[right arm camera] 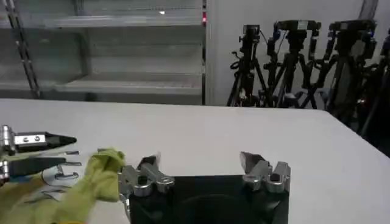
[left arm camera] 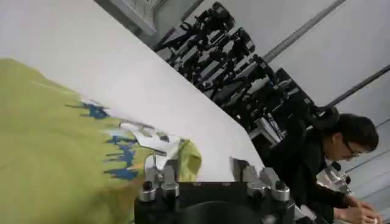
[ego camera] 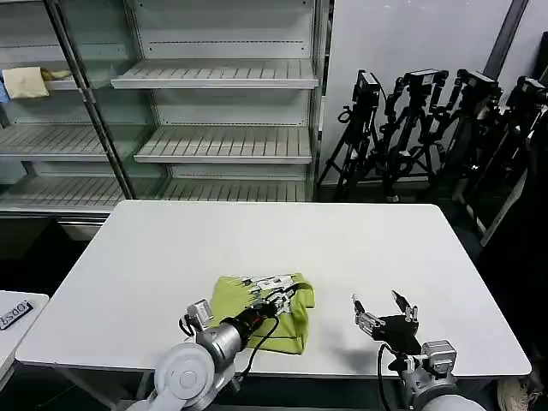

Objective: Fold and organize the clothes.

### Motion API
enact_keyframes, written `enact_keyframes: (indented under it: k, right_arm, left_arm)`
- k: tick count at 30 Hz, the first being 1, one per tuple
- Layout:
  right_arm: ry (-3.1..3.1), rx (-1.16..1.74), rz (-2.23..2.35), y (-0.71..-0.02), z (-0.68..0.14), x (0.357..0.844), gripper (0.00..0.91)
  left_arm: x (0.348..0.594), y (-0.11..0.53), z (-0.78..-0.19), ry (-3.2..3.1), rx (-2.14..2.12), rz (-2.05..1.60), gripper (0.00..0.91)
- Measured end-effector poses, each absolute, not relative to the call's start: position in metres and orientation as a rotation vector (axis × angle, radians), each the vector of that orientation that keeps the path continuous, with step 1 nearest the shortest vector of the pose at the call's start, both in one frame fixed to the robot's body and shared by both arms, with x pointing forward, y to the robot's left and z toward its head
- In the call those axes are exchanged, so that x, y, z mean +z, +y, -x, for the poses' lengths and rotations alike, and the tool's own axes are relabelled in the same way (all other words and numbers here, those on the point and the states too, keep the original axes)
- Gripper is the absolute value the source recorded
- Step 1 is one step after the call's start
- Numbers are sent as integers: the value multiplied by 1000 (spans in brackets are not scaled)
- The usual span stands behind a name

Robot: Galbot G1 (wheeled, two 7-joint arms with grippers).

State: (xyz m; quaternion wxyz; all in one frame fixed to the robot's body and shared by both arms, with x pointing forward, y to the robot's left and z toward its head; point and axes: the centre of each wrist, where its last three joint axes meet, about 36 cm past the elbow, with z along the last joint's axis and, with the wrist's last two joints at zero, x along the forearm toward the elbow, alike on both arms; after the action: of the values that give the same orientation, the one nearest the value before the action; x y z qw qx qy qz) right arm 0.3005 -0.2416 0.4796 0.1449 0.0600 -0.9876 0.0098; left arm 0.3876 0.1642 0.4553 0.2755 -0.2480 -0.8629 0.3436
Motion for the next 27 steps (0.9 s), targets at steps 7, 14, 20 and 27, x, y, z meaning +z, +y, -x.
enact_keyframes:
  k: [7,14,20,27]
  right_arm:
    - [-2850,17,-180,-239,-301,480,907]
    - [-2849,10,-182,-237,-300,480,907]
    - [-2849,12,-180,-237,-297,481,907]
    - [-2852,22,-175,-239,-293,485,907]
  left_arm:
    - [464,194,-378,-2378,863,617,907]
    - [468,235,-378,-2478,744,495,907]
    - [464,255,-382,-2526,680,417,907]
    - [445,262,-384,-2522,641,363,907]
